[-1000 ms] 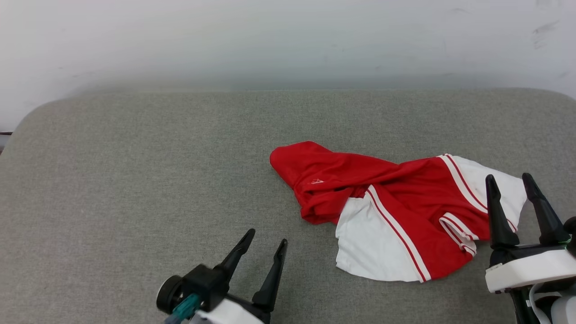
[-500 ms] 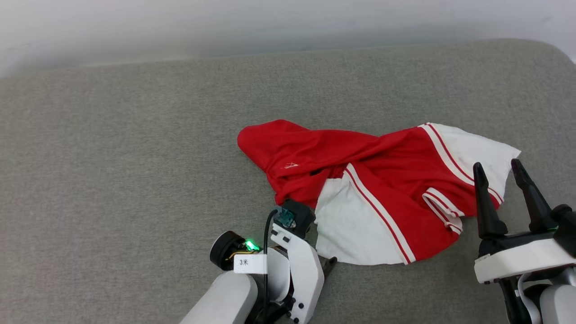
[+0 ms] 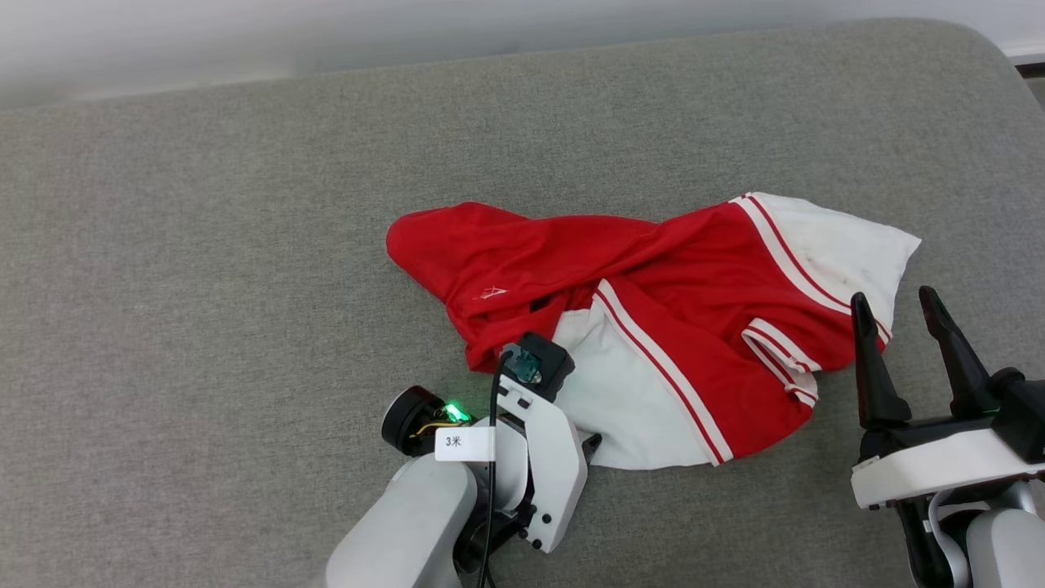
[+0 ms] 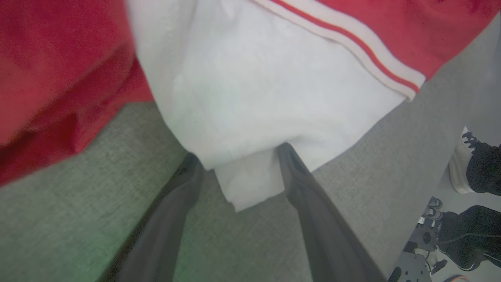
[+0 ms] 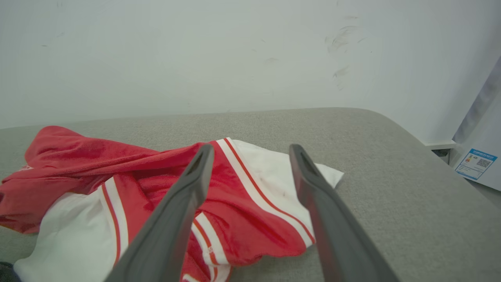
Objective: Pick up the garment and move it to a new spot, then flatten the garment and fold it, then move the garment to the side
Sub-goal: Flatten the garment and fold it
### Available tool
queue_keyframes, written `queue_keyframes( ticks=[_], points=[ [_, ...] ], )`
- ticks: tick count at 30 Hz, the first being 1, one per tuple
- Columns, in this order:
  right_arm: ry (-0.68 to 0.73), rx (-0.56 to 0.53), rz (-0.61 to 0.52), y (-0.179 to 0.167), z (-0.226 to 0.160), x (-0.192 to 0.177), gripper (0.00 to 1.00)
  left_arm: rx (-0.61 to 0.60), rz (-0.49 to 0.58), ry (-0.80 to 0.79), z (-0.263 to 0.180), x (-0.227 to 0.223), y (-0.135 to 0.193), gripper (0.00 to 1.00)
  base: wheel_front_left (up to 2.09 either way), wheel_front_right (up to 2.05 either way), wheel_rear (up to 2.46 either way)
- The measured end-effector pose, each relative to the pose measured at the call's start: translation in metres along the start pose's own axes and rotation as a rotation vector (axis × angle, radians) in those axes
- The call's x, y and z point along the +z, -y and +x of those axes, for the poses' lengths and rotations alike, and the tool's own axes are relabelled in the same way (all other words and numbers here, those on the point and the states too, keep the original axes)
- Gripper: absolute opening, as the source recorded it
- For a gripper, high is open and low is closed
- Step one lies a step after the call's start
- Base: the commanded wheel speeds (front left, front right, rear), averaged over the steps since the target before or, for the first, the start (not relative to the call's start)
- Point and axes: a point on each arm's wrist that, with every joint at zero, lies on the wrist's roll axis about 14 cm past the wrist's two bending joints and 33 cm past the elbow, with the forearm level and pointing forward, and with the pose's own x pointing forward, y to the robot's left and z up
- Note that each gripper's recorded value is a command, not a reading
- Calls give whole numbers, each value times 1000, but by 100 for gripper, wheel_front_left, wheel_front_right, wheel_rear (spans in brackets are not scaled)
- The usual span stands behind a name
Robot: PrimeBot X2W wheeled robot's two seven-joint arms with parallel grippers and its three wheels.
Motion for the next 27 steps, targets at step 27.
queue_keyframes(
  ticks=[27],
  points=[
    [-3, 67, -14, -23, -7, 16, 100, 424, -338, 251, -155, -59, -110, 0, 0, 0, 0]
  ],
)
